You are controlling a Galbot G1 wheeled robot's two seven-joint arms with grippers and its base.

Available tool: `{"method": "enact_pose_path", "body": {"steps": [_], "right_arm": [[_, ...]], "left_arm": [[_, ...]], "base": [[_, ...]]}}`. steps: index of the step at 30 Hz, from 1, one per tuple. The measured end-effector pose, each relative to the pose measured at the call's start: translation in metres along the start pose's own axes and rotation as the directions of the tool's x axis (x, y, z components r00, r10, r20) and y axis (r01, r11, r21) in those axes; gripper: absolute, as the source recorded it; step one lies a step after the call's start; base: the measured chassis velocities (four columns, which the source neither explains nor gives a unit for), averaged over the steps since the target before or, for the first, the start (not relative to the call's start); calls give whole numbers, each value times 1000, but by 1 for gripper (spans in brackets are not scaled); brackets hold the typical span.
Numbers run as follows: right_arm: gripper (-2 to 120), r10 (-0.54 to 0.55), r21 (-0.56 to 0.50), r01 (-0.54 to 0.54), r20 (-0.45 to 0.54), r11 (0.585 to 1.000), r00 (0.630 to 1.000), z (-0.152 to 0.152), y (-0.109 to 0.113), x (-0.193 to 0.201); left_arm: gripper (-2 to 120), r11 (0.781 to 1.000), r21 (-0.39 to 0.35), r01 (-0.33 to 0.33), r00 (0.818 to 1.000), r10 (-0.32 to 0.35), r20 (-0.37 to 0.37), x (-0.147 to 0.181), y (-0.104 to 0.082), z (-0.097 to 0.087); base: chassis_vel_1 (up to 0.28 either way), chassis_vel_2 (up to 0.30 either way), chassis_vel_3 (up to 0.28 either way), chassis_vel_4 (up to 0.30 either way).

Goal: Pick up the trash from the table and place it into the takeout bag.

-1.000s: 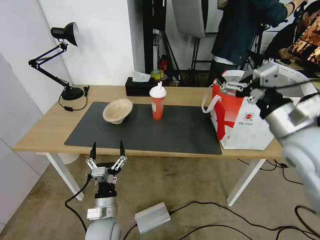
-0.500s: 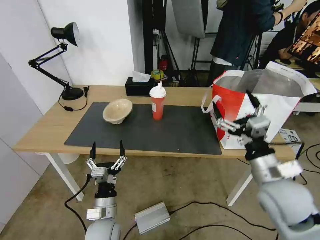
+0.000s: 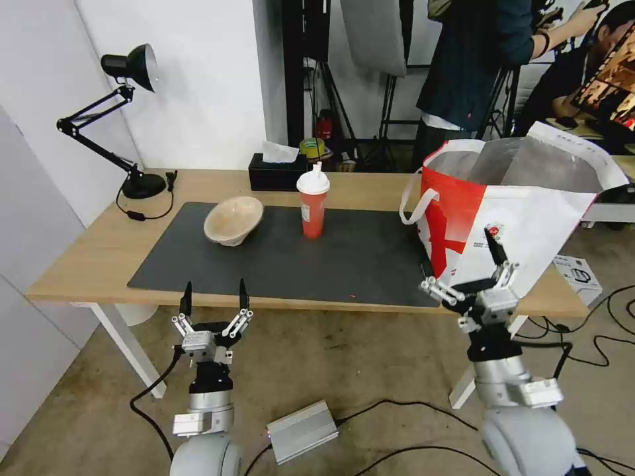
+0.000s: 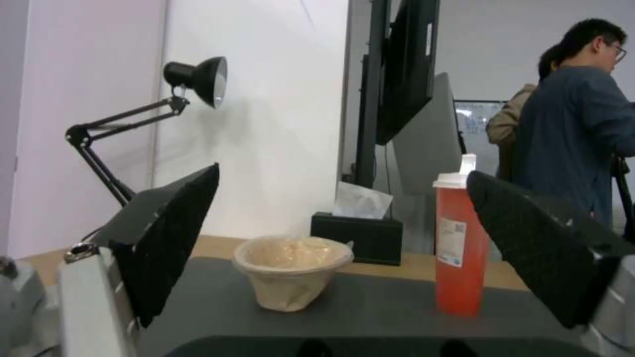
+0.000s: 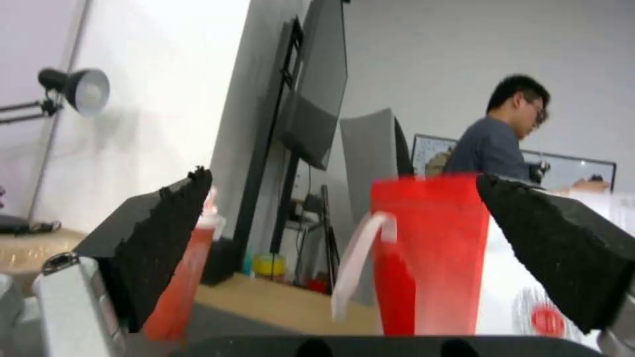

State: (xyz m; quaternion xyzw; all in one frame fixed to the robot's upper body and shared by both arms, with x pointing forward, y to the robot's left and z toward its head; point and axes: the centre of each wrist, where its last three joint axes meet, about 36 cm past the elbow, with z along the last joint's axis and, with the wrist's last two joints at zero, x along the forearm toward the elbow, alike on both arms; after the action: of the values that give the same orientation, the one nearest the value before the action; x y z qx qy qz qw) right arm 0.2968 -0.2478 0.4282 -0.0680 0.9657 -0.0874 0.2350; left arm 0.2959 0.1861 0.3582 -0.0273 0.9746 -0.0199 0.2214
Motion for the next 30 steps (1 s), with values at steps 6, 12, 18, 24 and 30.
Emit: {"method": "enact_pose_path", "body": {"steps": [6, 12, 18, 24, 30], "right_arm": [[100, 16, 0, -16, -27, 1000, 999, 18, 9, 23], [100, 25, 3, -25, -35, 1000, 999, 26, 15, 33], [100, 31, -8, -32, -41, 999, 999, 29, 22, 37], [100, 33, -9, -33, -42, 999, 999, 30, 26, 39], [100, 32, -11, -32, -41, 999, 999, 30, 26, 38]], "left_arm": [[100, 1000, -1, 0, 1000, 0, 0, -1, 0, 1], [100, 1000, -1, 0, 1000, 0, 3, -3, 0, 1], [100, 1000, -1, 1, 1000, -1, 4, -3, 0, 1], [100, 1000, 0, 3, 1000, -3, 5, -4, 1, 1], [100, 1000, 0, 3, 1000, -3, 6, -5, 1, 1]], "base": [[0, 0, 0, 0], [0, 0, 0, 0], [0, 0, 0, 0], [0, 0, 0, 0], [0, 0, 0, 0]]}}
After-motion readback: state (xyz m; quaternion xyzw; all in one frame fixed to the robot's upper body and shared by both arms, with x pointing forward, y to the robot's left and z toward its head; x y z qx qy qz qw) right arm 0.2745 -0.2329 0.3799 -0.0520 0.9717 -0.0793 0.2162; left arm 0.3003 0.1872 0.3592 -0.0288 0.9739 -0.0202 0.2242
